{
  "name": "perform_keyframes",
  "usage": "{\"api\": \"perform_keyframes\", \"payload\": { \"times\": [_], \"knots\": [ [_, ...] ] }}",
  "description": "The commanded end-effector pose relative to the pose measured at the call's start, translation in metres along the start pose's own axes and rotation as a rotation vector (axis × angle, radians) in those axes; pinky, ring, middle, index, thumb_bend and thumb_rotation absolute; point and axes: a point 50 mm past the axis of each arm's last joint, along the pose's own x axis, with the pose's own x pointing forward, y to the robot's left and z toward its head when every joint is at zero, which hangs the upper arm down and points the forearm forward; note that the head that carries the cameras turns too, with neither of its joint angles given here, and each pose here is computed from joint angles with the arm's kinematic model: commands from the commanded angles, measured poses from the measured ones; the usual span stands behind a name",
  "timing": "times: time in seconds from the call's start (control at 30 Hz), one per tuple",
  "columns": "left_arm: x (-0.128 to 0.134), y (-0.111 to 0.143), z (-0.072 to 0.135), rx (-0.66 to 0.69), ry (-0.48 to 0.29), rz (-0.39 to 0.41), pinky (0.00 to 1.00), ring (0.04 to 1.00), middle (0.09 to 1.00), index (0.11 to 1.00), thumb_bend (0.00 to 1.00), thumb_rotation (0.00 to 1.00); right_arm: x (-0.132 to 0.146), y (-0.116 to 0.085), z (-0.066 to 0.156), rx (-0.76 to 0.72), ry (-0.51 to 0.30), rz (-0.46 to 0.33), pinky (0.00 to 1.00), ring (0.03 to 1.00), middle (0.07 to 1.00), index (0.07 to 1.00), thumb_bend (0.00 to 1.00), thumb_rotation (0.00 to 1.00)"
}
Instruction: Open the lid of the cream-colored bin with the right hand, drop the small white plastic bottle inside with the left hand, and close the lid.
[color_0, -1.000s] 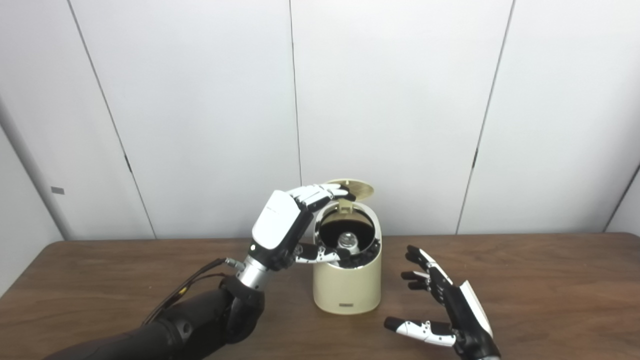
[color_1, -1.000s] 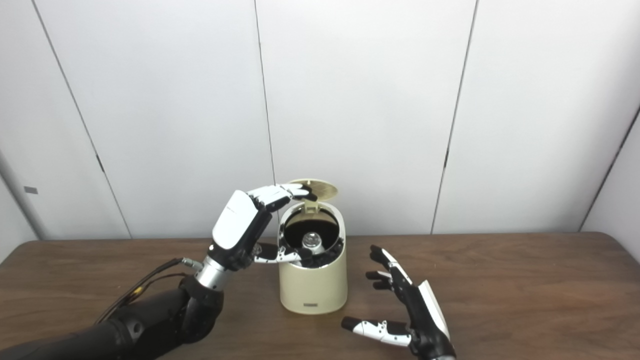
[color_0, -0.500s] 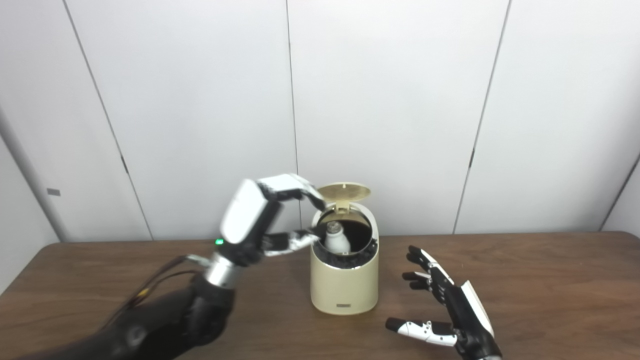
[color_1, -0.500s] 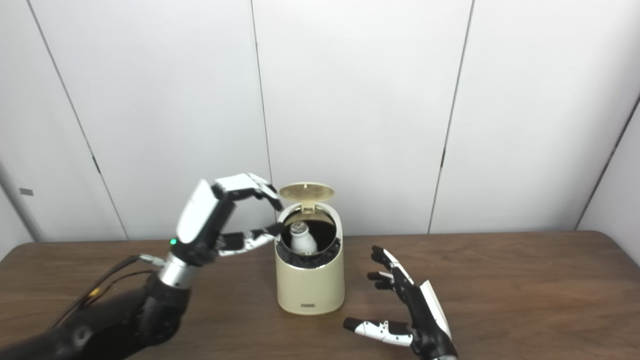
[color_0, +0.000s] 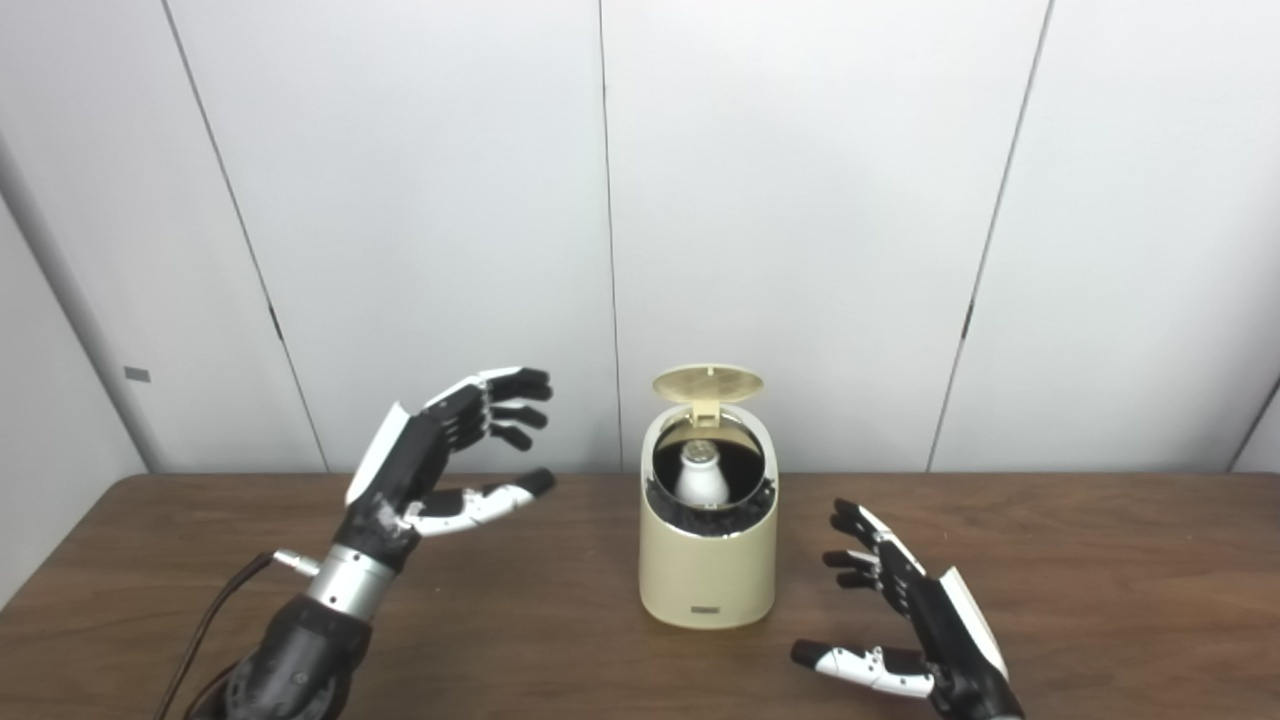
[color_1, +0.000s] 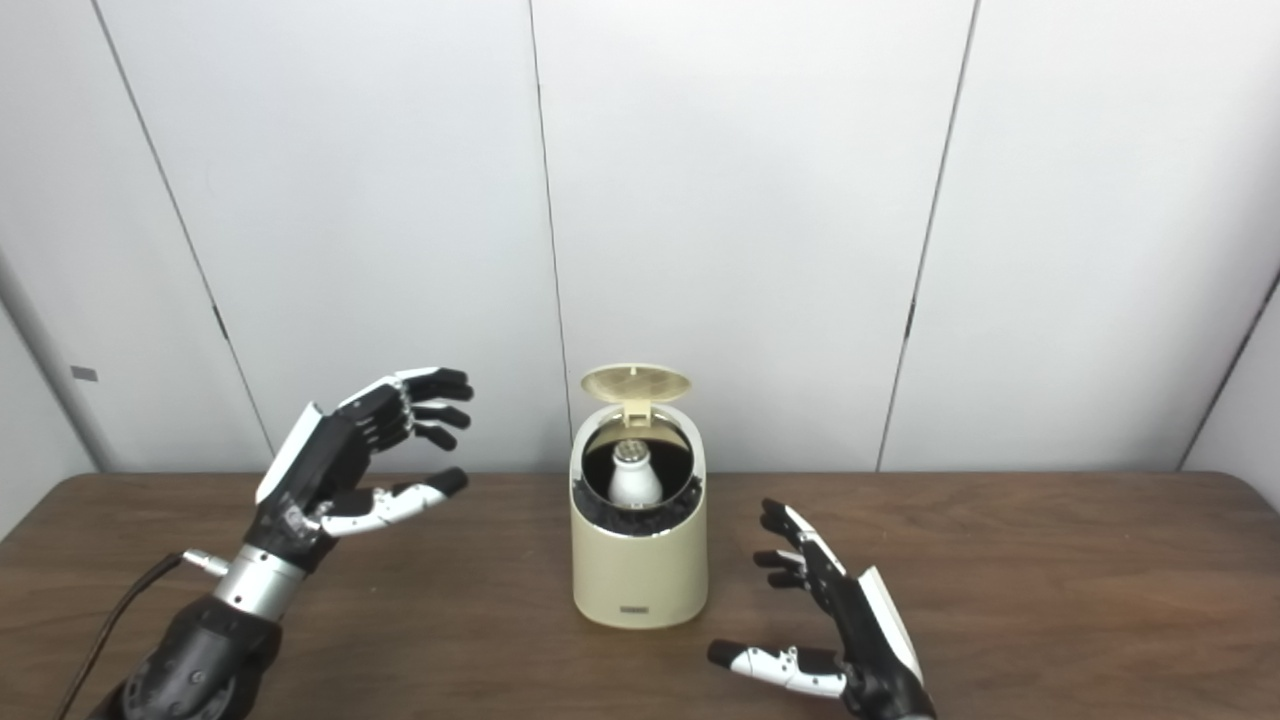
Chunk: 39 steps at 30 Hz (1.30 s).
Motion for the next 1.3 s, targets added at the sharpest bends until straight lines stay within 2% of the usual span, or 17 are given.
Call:
{"api": "perform_keyframes", "payload": {
  "times": [0.0, 0.03, 0.1, 0.2, 0.3, 0.43, 0.53, 0.63, 0.77, 0.9, 1.03, 1.13, 1.27],
  "knots": [
    [0.012, 0.003, 0.016, -0.056, 0.016, 0.015, 0.64, 0.719, 0.791, 0.796, 0.52, 0.09, 0.016, -0.010, 0.017, 0.010, -0.105, -0.022, 0.73, 0.786, 0.893, 0.905, 0.78, 0.32],
    [0.010, 0.003, 0.015, -0.063, 0.054, 0.032, 0.64, 0.722, 0.789, 0.805, 0.49, 0.04, 0.016, -0.012, 0.016, 0.015, -0.103, -0.024, 0.74, 0.792, 0.894, 0.906, 0.77, 0.32],
    [0.007, 0.003, 0.012, -0.040, 0.112, 0.056, 0.64, 0.724, 0.789, 0.813, 0.47, 0.01, 0.017, -0.015, 0.015, 0.023, -0.104, -0.029, 0.75, 0.799, 0.895, 0.906, 0.77, 0.31],
    [0.002, 0.002, 0.007, -0.005, 0.171, 0.067, 0.64, 0.721, 0.779, 0.798, 0.47, 0.00, 0.021, -0.019, 0.014, 0.024, -0.112, -0.035, 0.76, 0.812, 0.900, 0.910, 0.76, 0.30],
    [-0.005, 0.000, -0.001, -0.023, 0.216, 0.058, 0.62, 0.691, 0.759, 0.767, 0.50, 0.00, 0.029, -0.026, 0.017, 0.003, -0.146, -0.036, 0.77, 0.809, 0.895, 0.905, 0.75, 0.30],
    [-0.020, -0.007, -0.015, -0.070, 0.274, 0.065, 0.59, 0.682, 0.741, 0.751, 0.53, 0.00, 0.045, -0.039, 0.034, -0.057, -0.182, -0.010, 0.75, 0.799, 0.883, 0.896, 0.70, 0.30],
    [-0.031, -0.013, -0.025, -0.069, 0.305, 0.076, 0.57, 0.662, 0.728, 0.737, 0.56, 0.00, 0.063, -0.052, 0.052, -0.119, -0.224, 0.016, 0.75, 0.808, 0.881, 0.897, 0.66, 0.38],
    [-0.039, -0.017, -0.032, -0.065, 0.317, 0.078, 0.57, 0.660, 0.726, 0.736, 0.55, 0.00, 0.080, -0.064, 0.068, -0.190, -0.268, 0.027, 0.68, 0.776, 0.851, 0.863, 0.67, 0.46],
    [-0.047, -0.022, -0.040, -0.031, 0.321, 0.067, 0.57, 0.661, 0.718, 0.719, 0.53, 0.00, 0.100, -0.075, 0.093, -0.260, -0.277, 0.056, 0.70, 0.786, 0.840, 0.840, 0.67, 0.54],
    [-0.055, -0.025, -0.048, 0.003, 0.312, 0.055, 0.58, 0.658, 0.707, 0.706, 0.53, 0.03, 0.123, -0.084, 0.117, -0.355, -0.317, 0.087, 0.65, 0.779, 0.829, 0.827, 0.63, 0.57],
    [-0.061, -0.027, -0.052, -0.001, 0.308, 0.033, 0.58, 0.659, 0.707, 0.718, 0.54, 0.10, 0.141, -0.086, 0.142, -0.441, -0.303, 0.134, 0.68, 0.790, 0.825, 0.827, 0.62, 0.60],
    [-0.064, -0.031, -0.053, -0.030, 0.298, 0.032, 0.59, 0.668, 0.714, 0.719, 0.54, 0.08, 0.151, -0.087, 0.153, -0.497, -0.313, 0.159, 0.67, 0.798, 0.830, 0.826, 0.59, 0.60],
    [-0.065, -0.033, -0.056, -0.026, 0.290, 0.023, 0.59, 0.662, 0.710, 0.714, 0.53, 0.06, 0.161, -0.086, 0.158, -0.550, -0.317, 0.173, 0.75, 0.836, 0.826, 0.809, 0.59, 0.66]
  ]
}}
